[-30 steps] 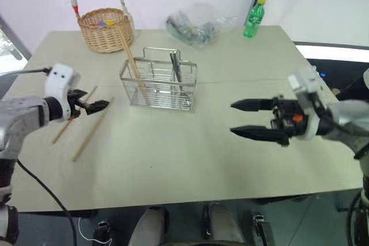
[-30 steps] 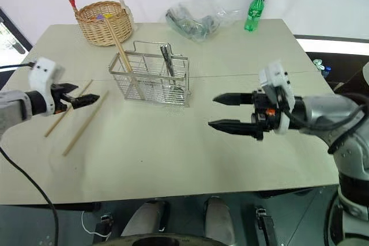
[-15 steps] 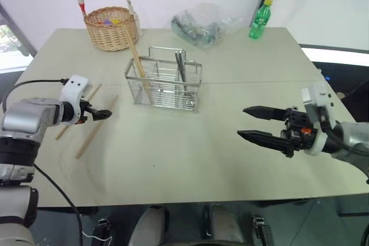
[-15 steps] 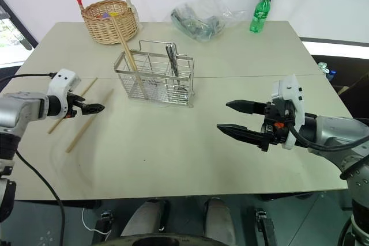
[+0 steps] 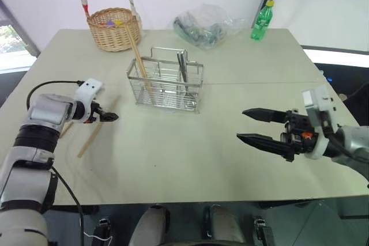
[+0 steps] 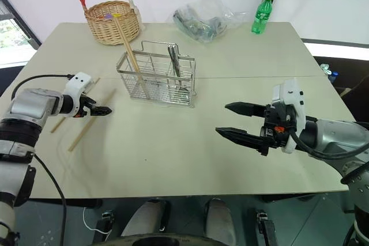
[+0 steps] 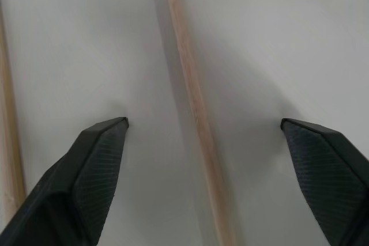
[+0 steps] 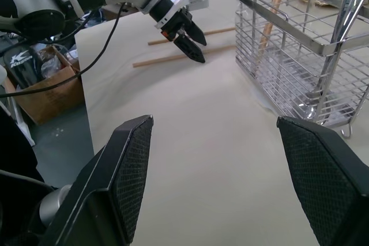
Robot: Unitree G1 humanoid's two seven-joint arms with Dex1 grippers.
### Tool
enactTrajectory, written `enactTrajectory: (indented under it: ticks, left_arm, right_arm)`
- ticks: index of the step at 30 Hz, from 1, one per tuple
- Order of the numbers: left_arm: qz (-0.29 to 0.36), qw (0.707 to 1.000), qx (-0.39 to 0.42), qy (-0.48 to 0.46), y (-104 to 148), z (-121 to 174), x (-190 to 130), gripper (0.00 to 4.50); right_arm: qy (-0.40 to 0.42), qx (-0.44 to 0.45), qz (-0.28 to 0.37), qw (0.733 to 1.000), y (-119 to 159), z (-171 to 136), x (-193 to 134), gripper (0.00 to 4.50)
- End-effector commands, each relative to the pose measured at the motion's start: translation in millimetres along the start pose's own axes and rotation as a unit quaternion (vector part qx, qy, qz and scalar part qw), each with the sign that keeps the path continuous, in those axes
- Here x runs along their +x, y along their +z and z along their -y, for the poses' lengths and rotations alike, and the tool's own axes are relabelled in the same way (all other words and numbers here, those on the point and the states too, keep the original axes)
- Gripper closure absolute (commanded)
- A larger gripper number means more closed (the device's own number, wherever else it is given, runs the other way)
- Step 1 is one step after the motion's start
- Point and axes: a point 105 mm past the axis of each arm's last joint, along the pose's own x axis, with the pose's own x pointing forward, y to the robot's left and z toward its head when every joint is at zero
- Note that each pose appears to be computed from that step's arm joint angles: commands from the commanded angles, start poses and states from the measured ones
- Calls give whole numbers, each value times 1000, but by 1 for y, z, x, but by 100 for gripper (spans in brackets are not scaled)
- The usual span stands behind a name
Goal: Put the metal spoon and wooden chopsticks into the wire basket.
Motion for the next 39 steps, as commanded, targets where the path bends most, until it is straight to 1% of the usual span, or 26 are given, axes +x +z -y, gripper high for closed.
enactTrajectory:
  ticks: [1, 4, 5, 6, 9, 15, 19, 20, 21, 23, 24, 25, 26, 27, 28, 31, 33, 34, 35, 39]
  left_arm:
    - [-13, 1000, -10, -13, -7, 5, 6, 219]
    - [-4, 1000, -17, -11, -3, 4, 4, 366]
    - [0, 1000, -21, -11, -2, 3, 3, 410]
    - [4, 1000, -25, -12, 0, 4, 2, 444]
    - [20, 998, -55, -23, 6, 7, -2, 444]
    - [54, 993, -99, -48, 19, 18, -20, 444]
    - [112, 987, -103, -45, 39, 19, -54, 444]
    - [134, 986, -95, -32, 46, 16, -66, 444]
    - [170, 982, -81, -9, 59, 11, -80, 444]
    - [265, 961, -69, 39, 90, -1, -113, 444]
    - [295, 952, -69, 52, 99, -3, -122, 444]
    - [352, 931, -88, 52, 115, -5, -137, 444]
    - [418, 901, -113, 36, 134, -5, -153, 444]
    - [471, 872, -132, 19, 147, -3, -166, 444]
    - [526, 840, -136, 8, 160, 0, -180, 444]
    - [613, 778, -135, -6, 182, 10, -200, 444]
    - [653, 743, -143, -23, 197, 17, -206, 444]
    - [661, 735, -150, -31, 201, 18, -205, 444]
    - [666, 730, -153, -31, 207, 20, -201, 444]
    - [668, 726, -158, -41, 224, 25, -182, 444]
  right_arm:
    - [7, -24, 13, 1000, 11, -5, -1, 93]
    - [6, -25, 13, 1000, 11, -4, -1, 93]
    - [5, -25, 14, 1000, 10, -4, -1, 93]
    - [5, -25, 14, 1000, 10, -4, -1, 93]
    - [5, -25, 15, 1000, 9, -3, -1, 93]
    - [3, -26, 15, 1000, 8, 1, -2, 93]
    - [3, -29, 10, 1000, 7, 4, -4, 93]
    - [2, -30, 9, 1000, 7, 5, -4, 93]
    - [1, -31, 8, 1000, 8, 6, -5, 93]
    - [-1, -32, 6, 999, 9, 7, -7, 93]
    - [-2, -32, 6, 999, 9, 8, -7, 93]
    - [-2, -32, 6, 999, 10, 8, -7, 93]
    - [-2, -32, 7, 999, 10, 9, -7, 93]
    - [-2, -31, 8, 999, 11, 9, -7, 93]
    - [-2, -31, 9, 999, 11, 9, -6, 93]
    - [-2, -30, 10, 1000, 11, 10, -5, 93]
    - [-1, -29, 10, 1000, 11, 10, -5, 93]
    - [-1, -29, 11, 1000, 11, 10, -4, 93]
    - [-2, -29, 11, 1000, 12, 10, -4, 93]
    - [-8, -28, 17, 999, 13, 9, -4, 93]
